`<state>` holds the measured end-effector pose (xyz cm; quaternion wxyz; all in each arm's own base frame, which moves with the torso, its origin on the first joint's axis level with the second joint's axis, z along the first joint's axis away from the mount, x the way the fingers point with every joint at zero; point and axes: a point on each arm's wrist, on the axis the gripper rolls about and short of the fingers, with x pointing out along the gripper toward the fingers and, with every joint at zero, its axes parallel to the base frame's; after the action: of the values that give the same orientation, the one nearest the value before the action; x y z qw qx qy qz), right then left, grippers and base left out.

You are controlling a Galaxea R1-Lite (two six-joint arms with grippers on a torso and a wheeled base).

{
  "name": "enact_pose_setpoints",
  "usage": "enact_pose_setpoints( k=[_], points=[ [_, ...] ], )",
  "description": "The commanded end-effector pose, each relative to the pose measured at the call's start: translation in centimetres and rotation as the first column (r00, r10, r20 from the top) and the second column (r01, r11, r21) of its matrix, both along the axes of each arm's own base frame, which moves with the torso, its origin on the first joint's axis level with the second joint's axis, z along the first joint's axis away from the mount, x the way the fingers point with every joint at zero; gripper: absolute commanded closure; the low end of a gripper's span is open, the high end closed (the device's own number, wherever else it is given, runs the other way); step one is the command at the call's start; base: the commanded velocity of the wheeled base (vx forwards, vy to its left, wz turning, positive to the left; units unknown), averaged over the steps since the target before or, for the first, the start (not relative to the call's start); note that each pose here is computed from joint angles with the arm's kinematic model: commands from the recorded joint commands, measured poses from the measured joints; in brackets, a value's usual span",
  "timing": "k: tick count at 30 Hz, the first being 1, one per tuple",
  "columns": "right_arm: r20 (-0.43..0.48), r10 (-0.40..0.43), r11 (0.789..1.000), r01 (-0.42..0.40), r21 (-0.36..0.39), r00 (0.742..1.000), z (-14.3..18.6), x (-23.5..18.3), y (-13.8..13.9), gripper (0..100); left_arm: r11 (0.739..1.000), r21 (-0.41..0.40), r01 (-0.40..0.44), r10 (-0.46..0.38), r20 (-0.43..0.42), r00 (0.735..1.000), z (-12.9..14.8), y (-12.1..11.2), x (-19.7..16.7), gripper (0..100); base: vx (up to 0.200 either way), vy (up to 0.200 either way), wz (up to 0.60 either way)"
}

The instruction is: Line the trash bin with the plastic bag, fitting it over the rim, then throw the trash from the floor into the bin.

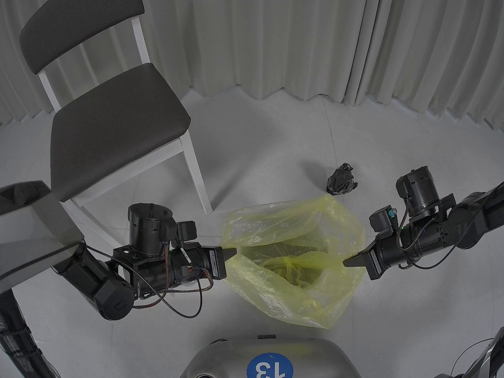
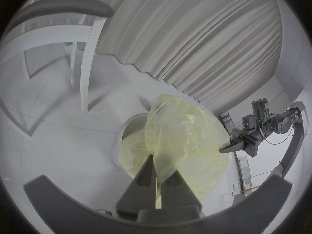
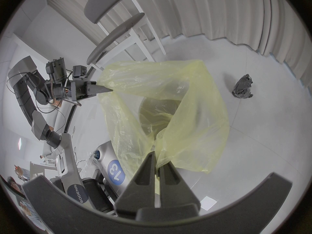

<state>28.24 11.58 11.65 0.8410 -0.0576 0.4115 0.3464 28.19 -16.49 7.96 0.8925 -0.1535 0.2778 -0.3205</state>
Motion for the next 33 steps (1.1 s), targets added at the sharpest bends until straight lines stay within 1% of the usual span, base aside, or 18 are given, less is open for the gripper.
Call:
enact_pose_setpoints(
  k=[1, 5, 8, 11, 15, 23, 28, 30, 31, 33],
  points=[
    [-0.018, 0.009, 1.000, -0.009, -0.013, 1.000, -0.4, -0.7, -0.2, 100, 1.000, -0.012, 0.027, -0.027, 0.023, 0.999, 2.6, 0.9, -0.7, 100, 0.000, 0.000, 0.00],
    [-0.030, 0.014, 1.000, -0.015, -0.019, 0.999, -0.7, -0.9, -0.2, 100, 0.999, 0.004, 0.034, -0.034, 0.022, 0.999, 2.4, 1.1, -0.7, 100, 0.000, 0.000, 0.00],
    [-0.052, 0.017, 0.999, -0.018, -0.030, 0.999, -1.4, -1.0, -0.1, 100, 0.999, 0.019, 0.044, -0.044, -0.006, 0.999, 0.9, 0.6, -0.4, 100, 0.000, 0.000, 0.00],
    [-0.066, 0.017, 0.999, -0.020, -0.039, 0.998, -2.0, -0.8, 0.0, 100, 0.999, 0.023, 0.045, -0.045, -0.007, 0.999, 0.3, 0.5, -0.1, 100, 0.000, 0.000, 0.00],
    [-0.105, 0.017, 0.998, -0.023, -0.056, 0.994, -3.7, -0.1, 0.4, 100, 0.999, 0.024, 0.043, -0.043, -0.006, 0.999, -1.2, 0.2, 0.7, 100, 0.000, 0.000, 0.00],
    [-0.095, -0.008, 0.999, 0.003, -0.050, 0.995, -6.0, 1.5, 0.4, 100, 0.999, 0.015, 0.042, -0.042, 0.009, 0.999, -3.3, -0.5, 1.9, 100, 0.000, 0.000, 0.00],
    [-0.097, -0.046, 0.998, 0.041, -0.054, 0.994, -6.5, 2.2, -0.8, 100, 0.998, 0.002, 0.058, -0.058, 0.032, 0.998, -3.7, -1.5, 2.5, 100, 0.000, 0.000, 0.00],
    [-0.097, -0.048, 0.998, 0.043, -0.054, 0.994, -6.5, 2.3, -0.9, 100, 0.998, 0.002, 0.058, -0.058, 0.032, 0.998, -3.7, -1.5, 2.5, 100, 0.000, 0.000, 0.00],
    [-0.103, -0.075, 0.996, 0.069, -0.058, 0.992, -6.7, 2.5, -1.8, 100, 0.997, 0.001, 0.076, -0.076, 0.031, 0.997, -3.9, -2.2, 2.5, 100, 0.000, 0.000, 0.00],
    [-0.104, -0.090, 0.995, 0.084, -0.059, 0.990, -6.7, 2.5, -2.3, 100, 0.996, -0.001, 0.090, -0.090, 0.024, 0.996, -4.3, -2.7, 2.4, 100, 0.000, 0.000, 0.00]
  ],
)
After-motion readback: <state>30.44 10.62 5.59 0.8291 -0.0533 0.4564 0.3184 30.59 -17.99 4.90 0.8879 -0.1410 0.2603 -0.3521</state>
